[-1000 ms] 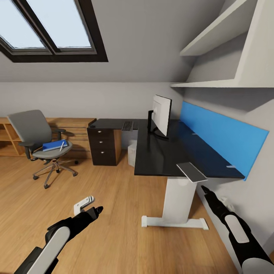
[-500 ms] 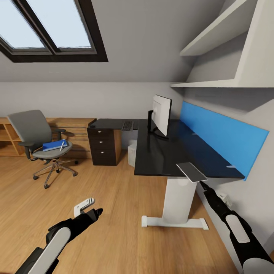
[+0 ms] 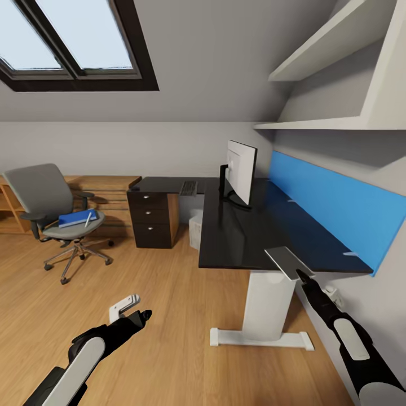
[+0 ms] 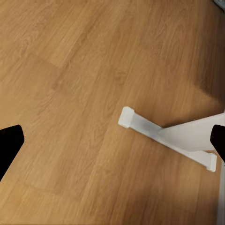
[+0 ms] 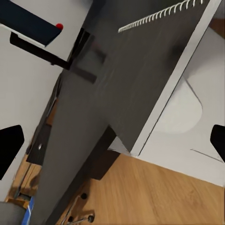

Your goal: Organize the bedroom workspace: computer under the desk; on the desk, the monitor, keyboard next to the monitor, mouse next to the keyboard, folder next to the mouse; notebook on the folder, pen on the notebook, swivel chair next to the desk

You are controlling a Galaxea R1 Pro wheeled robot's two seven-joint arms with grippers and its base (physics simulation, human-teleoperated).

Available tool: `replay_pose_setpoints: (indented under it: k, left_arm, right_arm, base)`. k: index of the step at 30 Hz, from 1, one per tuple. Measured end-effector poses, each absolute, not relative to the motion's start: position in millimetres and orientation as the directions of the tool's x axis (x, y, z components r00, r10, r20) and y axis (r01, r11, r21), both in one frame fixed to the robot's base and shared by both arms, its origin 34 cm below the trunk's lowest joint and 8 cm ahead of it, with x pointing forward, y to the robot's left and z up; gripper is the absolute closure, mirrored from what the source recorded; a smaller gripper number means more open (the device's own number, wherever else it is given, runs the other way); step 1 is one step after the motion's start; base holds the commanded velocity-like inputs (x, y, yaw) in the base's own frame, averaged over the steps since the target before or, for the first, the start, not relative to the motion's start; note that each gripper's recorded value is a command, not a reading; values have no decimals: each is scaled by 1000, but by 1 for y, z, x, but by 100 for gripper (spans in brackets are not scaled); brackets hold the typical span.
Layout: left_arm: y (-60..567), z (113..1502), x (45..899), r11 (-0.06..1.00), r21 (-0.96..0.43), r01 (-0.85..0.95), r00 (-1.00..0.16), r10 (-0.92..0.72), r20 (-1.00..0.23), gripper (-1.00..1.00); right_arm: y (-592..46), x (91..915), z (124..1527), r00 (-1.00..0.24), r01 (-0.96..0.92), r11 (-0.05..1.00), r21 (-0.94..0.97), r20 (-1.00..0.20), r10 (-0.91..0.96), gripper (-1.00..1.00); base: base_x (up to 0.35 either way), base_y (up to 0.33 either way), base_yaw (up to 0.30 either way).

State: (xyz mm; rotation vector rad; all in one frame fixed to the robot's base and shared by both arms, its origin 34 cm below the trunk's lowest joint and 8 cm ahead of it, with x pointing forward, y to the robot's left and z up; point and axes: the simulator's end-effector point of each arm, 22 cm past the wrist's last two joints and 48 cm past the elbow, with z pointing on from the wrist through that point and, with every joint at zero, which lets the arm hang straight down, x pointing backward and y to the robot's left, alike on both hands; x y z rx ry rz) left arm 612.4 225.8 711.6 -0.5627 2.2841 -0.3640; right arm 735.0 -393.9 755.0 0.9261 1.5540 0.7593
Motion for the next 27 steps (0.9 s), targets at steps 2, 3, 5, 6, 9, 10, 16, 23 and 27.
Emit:
replay_pose_setpoints:
  k: [2, 3, 5, 6, 9, 10, 16, 23, 27]
  left_arm:
    - [226, 711, 612, 863, -416, -285, -628, -496, -599, -100]
    - [226, 711, 612, 863, -416, -285, -628, -496, -599, -100]
    - [226, 711, 612, 863, -416, -285, -628, -496, -599, -100]
    - [226, 711, 612, 863, -416, -285, -629, -496, -599, -100]
    - [226, 711, 612, 864, -416, -284, -629, -496, -599, -100]
    - [225, 711, 612, 864, -416, -284, -629, -496, -599, -100]
    - [226, 711, 613, 863, -417, -284, -628, -496, -599, -100]
    - [226, 711, 613, 863, -417, -285, -628, -497, -599, -100]
    - [226, 711, 613, 863, -417, -285, -628, -497, -599, -100]
  right_arm:
    - [-397, 734, 748, -73, 190, 481, 856, -477, 876, -100]
    - [-398, 733, 746, -73, 203, 479, 854, -475, 877, -100]
    - [-401, 731, 738, -74, 235, 473, 849, -470, 880, -100]
    - [-402, 730, 735, -74, 244, 471, 848, -468, 881, -100]
    - [-404, 729, 731, -71, 261, 466, 846, -465, 883, -100]
    - [-405, 729, 730, -68, 264, 465, 845, -464, 883, -100]
    - [-419, 728, 733, -3, 276, 435, 857, -452, 892, -100]
    - [-424, 727, 736, 32, 274, 408, 871, -432, 901, -100]
    - [-425, 727, 736, 37, 273, 403, 873, -428, 903, -100]
  base:
    - [196, 0, 0]
    - [170, 0, 0]
    - [102, 0, 0]
    - [73, 0, 0]
    - [47, 0, 0]
    - [24, 0, 0]
    - [11, 0, 0]
    - [2, 0, 0]
    - [0, 0, 0]
